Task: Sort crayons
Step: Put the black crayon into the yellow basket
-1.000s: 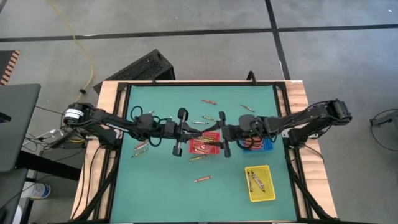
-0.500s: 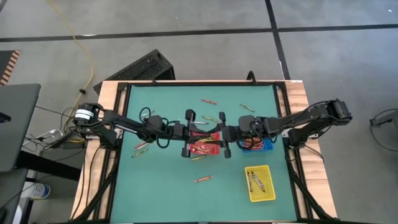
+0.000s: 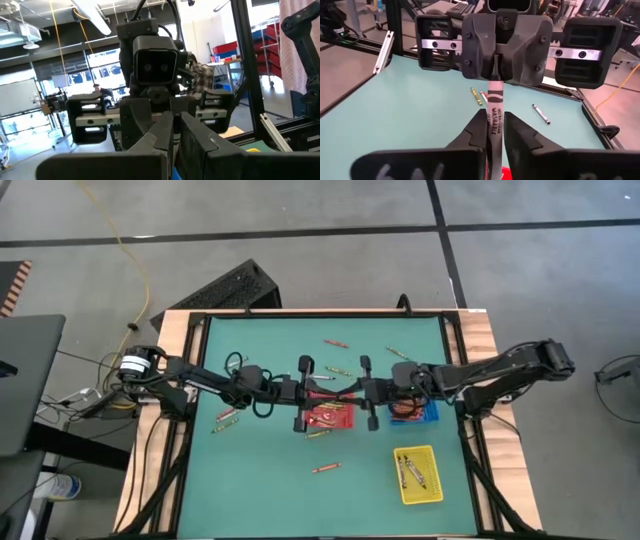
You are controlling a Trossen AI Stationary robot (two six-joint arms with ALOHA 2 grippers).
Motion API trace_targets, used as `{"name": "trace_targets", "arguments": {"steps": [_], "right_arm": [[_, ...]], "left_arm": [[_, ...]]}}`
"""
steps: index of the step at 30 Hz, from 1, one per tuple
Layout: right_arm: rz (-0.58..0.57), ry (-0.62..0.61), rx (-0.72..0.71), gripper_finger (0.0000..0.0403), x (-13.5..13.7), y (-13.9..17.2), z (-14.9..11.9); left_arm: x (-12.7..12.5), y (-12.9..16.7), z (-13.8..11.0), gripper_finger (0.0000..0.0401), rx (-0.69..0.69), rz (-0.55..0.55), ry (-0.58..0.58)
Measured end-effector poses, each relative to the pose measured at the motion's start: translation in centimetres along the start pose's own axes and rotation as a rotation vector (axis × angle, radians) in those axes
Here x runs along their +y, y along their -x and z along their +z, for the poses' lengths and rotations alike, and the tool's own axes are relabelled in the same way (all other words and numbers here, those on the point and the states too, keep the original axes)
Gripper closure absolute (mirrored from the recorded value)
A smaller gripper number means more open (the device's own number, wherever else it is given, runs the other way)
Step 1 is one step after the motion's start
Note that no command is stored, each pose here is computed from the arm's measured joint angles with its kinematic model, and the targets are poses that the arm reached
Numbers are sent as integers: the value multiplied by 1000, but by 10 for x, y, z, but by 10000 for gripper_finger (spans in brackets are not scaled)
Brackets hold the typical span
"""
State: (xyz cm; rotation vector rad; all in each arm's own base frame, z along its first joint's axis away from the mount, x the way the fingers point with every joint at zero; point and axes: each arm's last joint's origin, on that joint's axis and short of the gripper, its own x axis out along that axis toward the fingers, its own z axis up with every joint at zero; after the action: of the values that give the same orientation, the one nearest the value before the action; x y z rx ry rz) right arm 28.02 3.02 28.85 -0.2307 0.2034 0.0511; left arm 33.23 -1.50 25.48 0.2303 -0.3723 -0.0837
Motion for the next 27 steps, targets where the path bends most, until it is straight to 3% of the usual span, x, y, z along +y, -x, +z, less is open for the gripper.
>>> {"name": "trace_targets", "arguments": {"steps": [6, 13, 19, 23, 27], "right_arm": [[15, -20, 44, 393, 0, 6, -2], [57, -193, 195, 391, 12, 9, -14], [46, -393, 416, 393, 50, 22, -27], [33, -591, 543, 394, 83, 36, -34], [-21, -777, 632, 394, 122, 55, -40]], "left_arm": [[-2, 0, -4, 356, 40, -12, -34], [-3, 4, -6, 267, 170, -48, -25], [-2, 20, 7, 214, 417, -110, 33], [0, 31, 11, 210, 539, -110, 34], [1, 32, 11, 213, 557, -78, 17]]}}
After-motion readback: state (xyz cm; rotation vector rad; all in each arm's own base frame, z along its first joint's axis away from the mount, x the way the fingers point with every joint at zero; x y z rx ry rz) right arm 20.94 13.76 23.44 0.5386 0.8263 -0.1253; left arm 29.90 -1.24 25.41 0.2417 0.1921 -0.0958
